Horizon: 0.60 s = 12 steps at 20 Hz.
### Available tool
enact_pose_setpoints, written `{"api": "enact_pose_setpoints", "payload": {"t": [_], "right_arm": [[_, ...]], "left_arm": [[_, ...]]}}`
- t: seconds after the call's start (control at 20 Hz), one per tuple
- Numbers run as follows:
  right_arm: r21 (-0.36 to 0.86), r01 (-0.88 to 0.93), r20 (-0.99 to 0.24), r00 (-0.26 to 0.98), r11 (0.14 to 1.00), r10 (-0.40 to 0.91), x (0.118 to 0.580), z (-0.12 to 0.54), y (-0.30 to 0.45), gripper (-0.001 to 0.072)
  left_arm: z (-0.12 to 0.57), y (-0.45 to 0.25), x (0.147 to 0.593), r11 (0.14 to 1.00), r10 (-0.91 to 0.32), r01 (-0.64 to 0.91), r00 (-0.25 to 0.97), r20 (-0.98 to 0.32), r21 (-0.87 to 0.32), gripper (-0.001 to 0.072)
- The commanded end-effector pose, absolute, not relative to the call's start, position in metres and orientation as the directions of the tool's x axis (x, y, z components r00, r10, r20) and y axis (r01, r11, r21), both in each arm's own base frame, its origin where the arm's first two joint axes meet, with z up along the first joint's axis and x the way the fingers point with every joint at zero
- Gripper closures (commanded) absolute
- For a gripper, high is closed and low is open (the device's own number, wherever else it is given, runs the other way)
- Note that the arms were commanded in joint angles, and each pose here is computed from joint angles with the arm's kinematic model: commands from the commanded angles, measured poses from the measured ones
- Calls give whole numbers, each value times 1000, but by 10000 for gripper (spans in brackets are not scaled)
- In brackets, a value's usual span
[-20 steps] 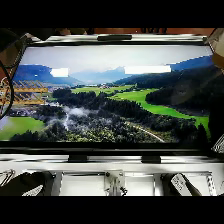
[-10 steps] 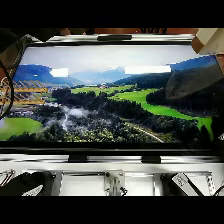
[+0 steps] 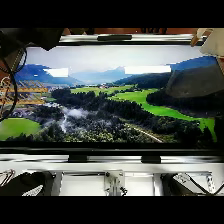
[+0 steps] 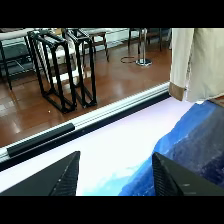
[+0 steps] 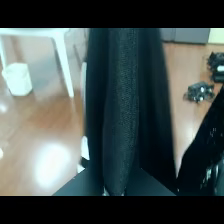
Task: Fold the shirts.
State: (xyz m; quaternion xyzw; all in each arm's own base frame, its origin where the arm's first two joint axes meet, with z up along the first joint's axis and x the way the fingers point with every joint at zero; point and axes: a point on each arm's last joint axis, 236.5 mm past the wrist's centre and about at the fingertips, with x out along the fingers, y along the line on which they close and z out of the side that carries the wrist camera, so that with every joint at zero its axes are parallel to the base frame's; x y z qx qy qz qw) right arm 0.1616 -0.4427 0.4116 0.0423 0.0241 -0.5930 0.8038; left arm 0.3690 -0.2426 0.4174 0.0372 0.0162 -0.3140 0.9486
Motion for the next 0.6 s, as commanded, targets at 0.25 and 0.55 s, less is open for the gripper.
{"api": "enact_pose_setpoints", "payload": {"t": [0.25, 0.55], "right_arm": [[103, 950, -8, 298, 296, -954, 173, 410, -476, 652], [91, 955, 50, 278, 281, -959, 174, 414, -491, 652]], "left_arm": [[409, -243, 368, 796, -597, 603, 797, -90, 59, 174], [385, -244, 363, 782, -602, 621, 775, -191, 56, 178]]}}
